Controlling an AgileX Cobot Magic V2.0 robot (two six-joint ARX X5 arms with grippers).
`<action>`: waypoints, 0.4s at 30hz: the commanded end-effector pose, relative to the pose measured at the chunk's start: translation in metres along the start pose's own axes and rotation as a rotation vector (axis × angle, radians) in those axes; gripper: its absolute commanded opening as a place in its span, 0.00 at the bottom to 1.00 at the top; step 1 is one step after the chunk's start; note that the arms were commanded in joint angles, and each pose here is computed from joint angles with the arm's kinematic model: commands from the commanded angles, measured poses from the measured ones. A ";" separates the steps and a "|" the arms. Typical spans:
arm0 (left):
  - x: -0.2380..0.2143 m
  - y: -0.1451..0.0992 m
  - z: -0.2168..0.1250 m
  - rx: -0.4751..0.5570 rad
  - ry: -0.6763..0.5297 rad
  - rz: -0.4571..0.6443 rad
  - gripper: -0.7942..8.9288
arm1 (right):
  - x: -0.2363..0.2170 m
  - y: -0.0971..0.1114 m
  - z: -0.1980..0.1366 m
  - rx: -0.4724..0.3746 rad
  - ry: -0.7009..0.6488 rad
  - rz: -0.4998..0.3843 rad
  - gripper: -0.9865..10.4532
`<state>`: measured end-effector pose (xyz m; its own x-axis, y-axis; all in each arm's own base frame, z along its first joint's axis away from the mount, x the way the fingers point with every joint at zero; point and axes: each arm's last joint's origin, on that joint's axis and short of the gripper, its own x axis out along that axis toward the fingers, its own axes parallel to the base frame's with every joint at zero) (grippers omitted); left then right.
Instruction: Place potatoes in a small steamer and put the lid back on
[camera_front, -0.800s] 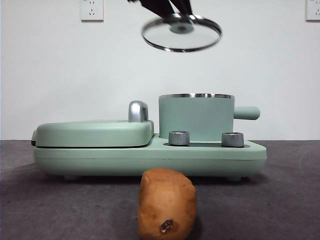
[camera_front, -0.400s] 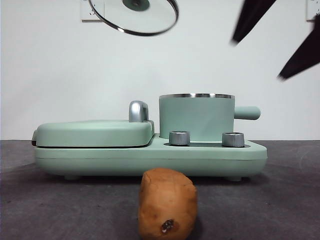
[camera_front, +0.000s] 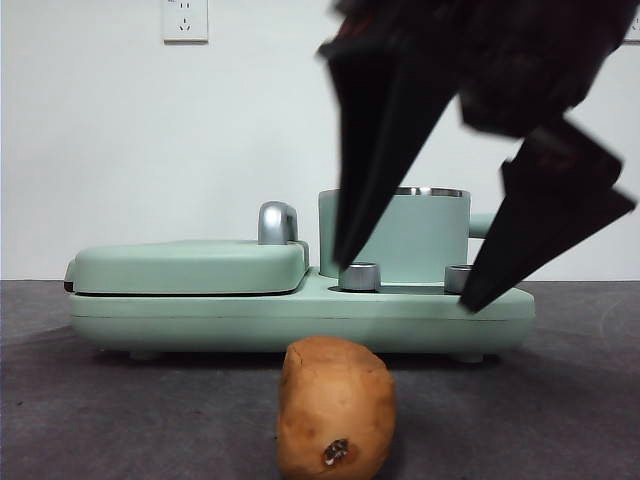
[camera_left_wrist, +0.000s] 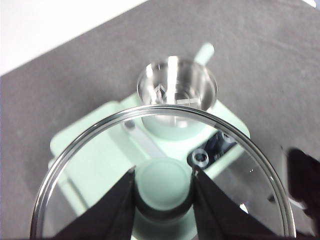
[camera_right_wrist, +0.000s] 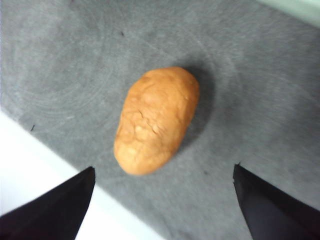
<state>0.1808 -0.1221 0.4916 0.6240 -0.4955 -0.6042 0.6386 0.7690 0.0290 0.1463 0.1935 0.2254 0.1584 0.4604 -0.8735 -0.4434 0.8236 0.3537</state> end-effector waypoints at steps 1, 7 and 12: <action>-0.010 -0.003 -0.013 0.016 -0.027 -0.001 0.09 | 0.010 0.009 0.006 0.028 -0.005 0.015 0.47; -0.024 -0.009 -0.078 -0.011 0.028 -0.006 0.09 | 0.049 0.010 0.013 0.056 0.056 0.043 0.47; -0.024 -0.011 -0.103 -0.027 0.055 -0.008 0.09 | 0.074 0.008 0.018 0.066 0.060 0.040 0.47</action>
<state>0.1140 -0.0778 0.4155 0.5633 -0.4548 -0.6899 0.6333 0.7739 0.0069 0.1699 0.2342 0.1688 0.0903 0.4679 -0.8792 -0.3893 0.8291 0.4013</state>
